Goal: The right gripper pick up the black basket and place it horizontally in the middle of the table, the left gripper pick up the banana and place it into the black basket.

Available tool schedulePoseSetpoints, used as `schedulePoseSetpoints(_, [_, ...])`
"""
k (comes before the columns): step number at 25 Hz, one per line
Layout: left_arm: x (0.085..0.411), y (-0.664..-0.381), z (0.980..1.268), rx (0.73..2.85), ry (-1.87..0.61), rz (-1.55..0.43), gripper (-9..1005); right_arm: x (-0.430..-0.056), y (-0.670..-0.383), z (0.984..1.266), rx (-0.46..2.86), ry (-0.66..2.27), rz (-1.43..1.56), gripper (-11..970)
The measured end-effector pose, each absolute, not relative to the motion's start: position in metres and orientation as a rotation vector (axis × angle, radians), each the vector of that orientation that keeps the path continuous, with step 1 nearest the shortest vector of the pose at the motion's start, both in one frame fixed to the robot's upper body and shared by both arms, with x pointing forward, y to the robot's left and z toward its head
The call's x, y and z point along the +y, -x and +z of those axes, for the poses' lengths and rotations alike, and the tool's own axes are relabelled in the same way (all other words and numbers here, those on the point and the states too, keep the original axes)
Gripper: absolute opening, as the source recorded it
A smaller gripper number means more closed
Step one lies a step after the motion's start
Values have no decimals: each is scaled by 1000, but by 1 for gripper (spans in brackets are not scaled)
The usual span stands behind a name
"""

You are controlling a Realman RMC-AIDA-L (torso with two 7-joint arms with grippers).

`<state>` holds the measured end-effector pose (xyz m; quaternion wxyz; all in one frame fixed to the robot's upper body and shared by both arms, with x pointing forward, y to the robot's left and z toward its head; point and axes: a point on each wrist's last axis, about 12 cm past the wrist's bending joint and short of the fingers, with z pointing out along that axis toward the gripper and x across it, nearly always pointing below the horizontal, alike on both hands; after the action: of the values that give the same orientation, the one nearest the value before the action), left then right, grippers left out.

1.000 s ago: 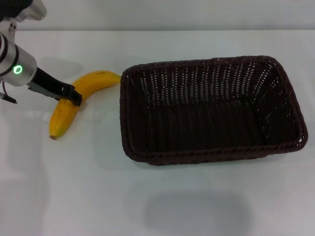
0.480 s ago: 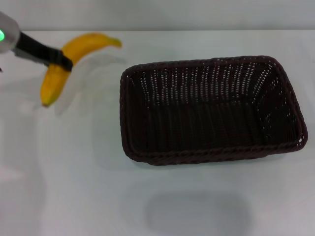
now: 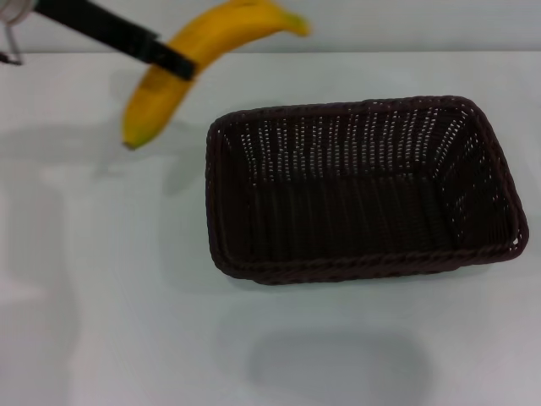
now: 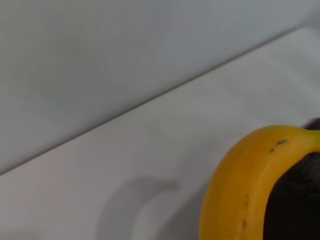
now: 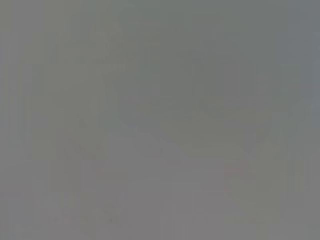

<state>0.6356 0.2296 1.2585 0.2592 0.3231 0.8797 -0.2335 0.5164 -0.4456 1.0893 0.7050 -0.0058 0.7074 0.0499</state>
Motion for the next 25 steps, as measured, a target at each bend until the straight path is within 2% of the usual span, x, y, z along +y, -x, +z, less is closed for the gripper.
schedulePoseSetpoints(6, [205,-630,1268,2251,-1002,-819,590,-446,-516,1089,1575,11,111,407])
schedulePoseSetpoints(10, [182,-629,1260,2265,-1081,-881,610,-446,-516,1088,1576,15,108,408])
schedulePoseSetpoints(18, [151,-631,1250,2281,-1170,-757,650,-448,-514,1089,1575,23,93,411])
schedulePoseSetpoints(25, [161,-634,1262,2102,-1089,-647,761,-459,-500,1089,1562,-10,60,413])
